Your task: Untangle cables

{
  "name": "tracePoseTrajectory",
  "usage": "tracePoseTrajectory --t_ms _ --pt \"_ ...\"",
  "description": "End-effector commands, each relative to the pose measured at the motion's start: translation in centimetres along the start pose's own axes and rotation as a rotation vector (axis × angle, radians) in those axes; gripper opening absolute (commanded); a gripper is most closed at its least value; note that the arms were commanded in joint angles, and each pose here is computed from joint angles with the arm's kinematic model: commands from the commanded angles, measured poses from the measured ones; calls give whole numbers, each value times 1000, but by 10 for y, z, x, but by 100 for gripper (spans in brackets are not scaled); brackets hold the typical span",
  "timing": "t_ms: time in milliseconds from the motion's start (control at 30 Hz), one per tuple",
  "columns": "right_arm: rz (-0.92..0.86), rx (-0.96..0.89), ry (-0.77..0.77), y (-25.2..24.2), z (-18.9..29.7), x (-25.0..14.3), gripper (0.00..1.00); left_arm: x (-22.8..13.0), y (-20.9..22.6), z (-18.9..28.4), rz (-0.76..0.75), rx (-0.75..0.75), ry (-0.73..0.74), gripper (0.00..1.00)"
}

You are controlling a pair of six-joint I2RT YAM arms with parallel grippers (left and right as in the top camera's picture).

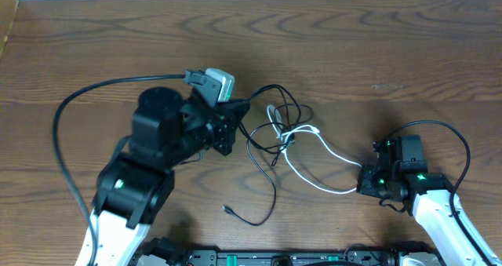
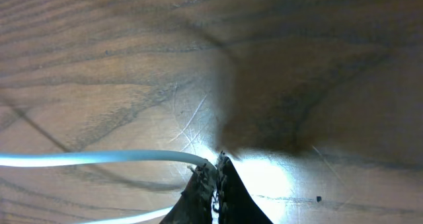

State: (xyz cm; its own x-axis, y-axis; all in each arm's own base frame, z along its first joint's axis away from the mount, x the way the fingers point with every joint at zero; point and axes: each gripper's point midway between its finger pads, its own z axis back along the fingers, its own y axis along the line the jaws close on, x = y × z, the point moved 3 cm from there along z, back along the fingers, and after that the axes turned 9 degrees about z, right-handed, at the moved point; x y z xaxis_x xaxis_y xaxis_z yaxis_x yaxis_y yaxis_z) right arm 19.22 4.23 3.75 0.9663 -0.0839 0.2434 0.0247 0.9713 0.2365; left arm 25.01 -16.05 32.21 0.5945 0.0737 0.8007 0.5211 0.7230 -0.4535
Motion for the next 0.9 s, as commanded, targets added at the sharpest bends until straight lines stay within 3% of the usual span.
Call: tracePoseTrajectory --t_ms 0,167,467,633,867 --pt "-16 -32 4 -5 -1 -2 1 18 -11 21 -49 -8 -111 8" --pt "-120 -159 11 -23 1 -7 1 43 6 58 -63 168 -296 8" --pt "-193 -237 6 -34 3 -10 1 61 49 100 2 435 -459 8" --pt "-200 -236 -6 -34 3 -7 1 57 53 92 116 401 -440 8" --pt "-199 -200 -17 -29 2 -4 1 30 41 48 162 180 -198 8"
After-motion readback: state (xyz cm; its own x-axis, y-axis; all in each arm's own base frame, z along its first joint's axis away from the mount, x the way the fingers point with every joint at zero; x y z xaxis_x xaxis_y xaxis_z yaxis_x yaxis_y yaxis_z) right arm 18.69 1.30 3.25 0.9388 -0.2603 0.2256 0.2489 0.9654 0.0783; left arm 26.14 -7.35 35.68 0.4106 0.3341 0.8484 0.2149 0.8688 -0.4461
